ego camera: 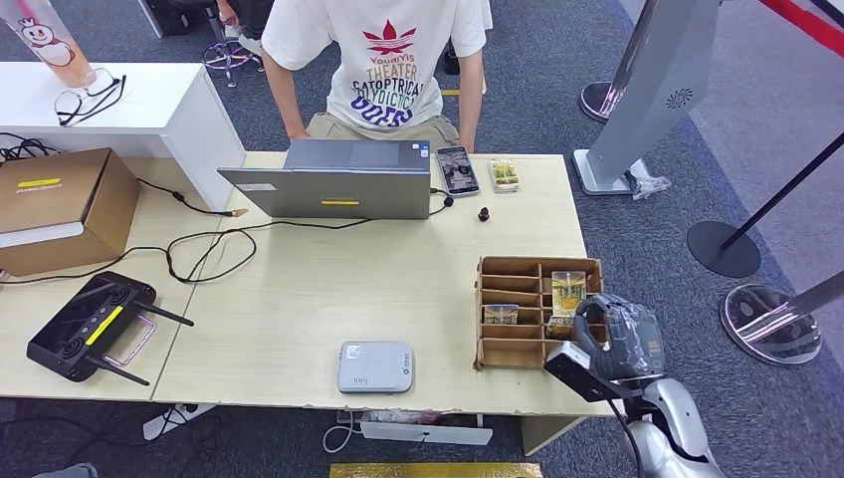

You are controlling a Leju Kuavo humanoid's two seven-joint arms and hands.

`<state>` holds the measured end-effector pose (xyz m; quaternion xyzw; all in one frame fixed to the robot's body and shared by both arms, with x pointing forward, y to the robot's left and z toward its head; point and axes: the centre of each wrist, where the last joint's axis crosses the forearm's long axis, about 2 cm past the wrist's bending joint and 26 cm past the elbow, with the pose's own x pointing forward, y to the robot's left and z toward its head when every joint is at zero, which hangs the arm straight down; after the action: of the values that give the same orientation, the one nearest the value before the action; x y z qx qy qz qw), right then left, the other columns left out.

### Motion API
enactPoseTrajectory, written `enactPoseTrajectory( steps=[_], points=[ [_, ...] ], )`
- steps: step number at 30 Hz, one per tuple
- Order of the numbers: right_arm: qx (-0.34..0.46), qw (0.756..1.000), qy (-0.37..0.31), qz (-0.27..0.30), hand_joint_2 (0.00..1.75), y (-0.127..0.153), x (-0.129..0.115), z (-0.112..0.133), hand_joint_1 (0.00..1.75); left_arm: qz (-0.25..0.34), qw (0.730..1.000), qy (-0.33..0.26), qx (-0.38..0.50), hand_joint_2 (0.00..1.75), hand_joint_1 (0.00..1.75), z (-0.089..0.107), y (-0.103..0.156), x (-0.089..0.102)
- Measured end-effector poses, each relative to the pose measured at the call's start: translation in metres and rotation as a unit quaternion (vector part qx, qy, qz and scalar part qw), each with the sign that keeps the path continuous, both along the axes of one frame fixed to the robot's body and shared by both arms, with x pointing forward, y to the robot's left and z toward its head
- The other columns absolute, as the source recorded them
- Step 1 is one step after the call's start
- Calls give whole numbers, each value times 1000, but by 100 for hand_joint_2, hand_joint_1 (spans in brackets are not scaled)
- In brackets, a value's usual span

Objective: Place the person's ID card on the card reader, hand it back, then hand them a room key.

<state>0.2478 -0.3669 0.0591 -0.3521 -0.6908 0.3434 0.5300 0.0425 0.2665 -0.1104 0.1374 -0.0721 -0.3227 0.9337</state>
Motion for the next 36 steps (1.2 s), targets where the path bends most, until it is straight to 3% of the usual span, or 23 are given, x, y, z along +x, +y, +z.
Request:
enactPoseTrajectory(
  steps=[8,21,29,36],
  points=[
    [1,1000,1,-2,175,-1,-3,-1,140,-4,1000,0,0,0,0,0,-2,0],
    [2,1000,1,-4,175,-2,-7,0,84,-12,1000,0,2,0,0,0,-3,0],
    [-1,1000,-1,-3,175,-1,-8,1,89,-19,1000,2,4,0,0,0,-3,1],
    [-3,1000,-3,-3,175,0,-7,3,105,-23,1000,3,5,0,0,0,-4,1]
  ],
)
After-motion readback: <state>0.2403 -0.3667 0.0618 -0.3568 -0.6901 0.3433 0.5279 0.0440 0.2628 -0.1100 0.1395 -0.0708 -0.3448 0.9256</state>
